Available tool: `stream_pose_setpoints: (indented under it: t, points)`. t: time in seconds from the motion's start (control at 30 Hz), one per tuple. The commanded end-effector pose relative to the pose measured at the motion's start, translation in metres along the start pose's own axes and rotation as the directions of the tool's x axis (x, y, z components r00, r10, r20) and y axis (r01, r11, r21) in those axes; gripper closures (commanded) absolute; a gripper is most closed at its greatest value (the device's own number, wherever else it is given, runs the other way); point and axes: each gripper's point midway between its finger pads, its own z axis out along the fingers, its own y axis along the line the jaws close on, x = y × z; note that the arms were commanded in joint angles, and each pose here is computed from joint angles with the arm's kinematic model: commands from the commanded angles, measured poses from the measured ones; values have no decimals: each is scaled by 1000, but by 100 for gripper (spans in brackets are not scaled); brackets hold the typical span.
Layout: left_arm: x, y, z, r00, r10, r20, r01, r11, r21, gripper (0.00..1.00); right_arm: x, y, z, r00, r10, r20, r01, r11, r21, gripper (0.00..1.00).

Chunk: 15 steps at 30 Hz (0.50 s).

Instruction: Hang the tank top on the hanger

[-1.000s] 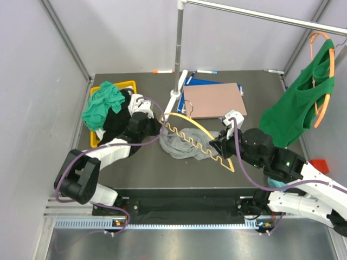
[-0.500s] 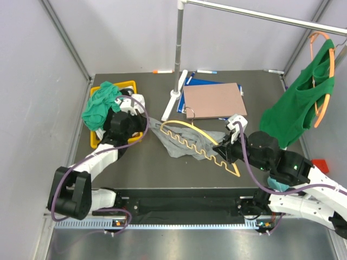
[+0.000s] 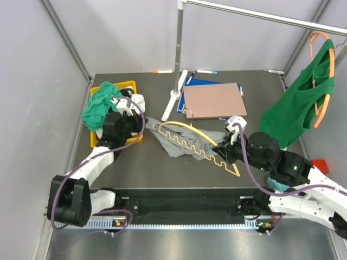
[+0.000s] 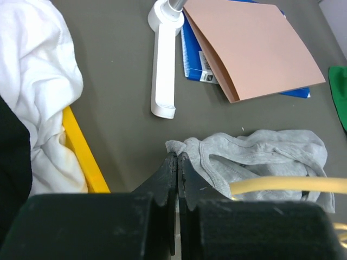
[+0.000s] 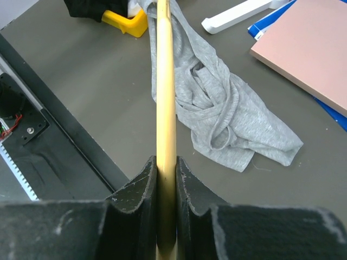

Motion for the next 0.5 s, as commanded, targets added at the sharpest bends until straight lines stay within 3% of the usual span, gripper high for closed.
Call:
stream_pose_setpoints:
  t: [0.0, 0.47]
  points:
    - [-13, -14, -9, 998, 53, 29, -54, 997, 58, 100, -36, 6, -3, 991, -5, 130, 8, 1000, -21, 100]
    - [-17, -11, -15, 997, 79, 26, -80, 996, 27, 100, -43, 10, -6, 988, -6, 153, 13, 999, -41, 100]
